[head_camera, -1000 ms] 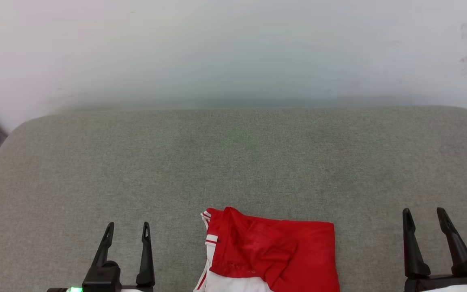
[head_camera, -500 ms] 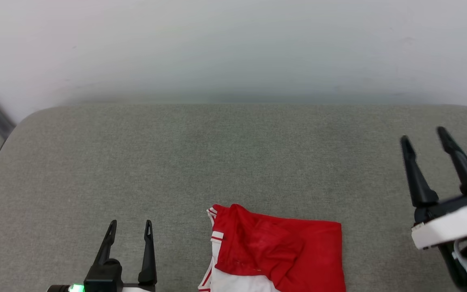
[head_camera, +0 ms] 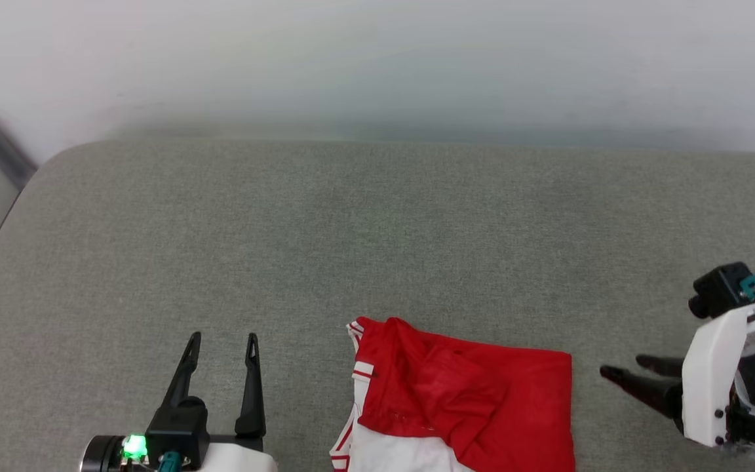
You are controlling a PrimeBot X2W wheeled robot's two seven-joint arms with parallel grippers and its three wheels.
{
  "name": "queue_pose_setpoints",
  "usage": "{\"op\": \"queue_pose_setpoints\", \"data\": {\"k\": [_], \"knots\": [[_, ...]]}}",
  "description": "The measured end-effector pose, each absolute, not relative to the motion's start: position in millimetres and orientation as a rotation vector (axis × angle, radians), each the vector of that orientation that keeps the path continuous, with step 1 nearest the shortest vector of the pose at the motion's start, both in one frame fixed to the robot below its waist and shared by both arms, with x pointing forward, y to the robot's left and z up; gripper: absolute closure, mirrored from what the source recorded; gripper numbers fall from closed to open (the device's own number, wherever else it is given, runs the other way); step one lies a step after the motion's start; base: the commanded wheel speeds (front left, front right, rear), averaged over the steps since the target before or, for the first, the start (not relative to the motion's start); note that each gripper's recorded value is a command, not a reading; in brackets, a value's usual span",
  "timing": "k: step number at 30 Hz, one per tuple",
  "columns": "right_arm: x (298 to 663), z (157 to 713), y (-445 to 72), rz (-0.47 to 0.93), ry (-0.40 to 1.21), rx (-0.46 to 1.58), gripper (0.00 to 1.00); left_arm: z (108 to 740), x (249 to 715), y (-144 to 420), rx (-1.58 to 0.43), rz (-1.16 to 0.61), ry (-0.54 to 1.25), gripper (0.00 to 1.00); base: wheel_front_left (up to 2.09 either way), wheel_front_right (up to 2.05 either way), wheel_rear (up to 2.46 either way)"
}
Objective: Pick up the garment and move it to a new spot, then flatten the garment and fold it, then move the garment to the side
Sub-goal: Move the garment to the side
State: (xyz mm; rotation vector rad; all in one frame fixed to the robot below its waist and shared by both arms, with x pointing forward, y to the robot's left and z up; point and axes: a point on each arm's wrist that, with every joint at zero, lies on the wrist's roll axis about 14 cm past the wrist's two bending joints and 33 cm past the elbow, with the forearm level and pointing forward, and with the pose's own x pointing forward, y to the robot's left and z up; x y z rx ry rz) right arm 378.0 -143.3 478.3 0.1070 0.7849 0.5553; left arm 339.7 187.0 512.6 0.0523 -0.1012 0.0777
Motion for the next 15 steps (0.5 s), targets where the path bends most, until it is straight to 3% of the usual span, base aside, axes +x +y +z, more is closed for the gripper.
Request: {"op": "queue_pose_setpoints", "data": {"k": [6, 15], "knots": [[351.6, 425.4, -127.3, 0.591, 1.008, 0.245, 0.0, 512.2, 351.5, 188.0, 0.049, 0.082, -0.099, 0.0, 0.0, 0.0, 0.0], [348.5, 382.2, -84.7, 0.63, 1.108, 0.414, 0.0, 502.2, 366.6, 193.4, 0.056, 0.095, -0.067, 0.0, 0.0, 0.0, 0.0]]}}
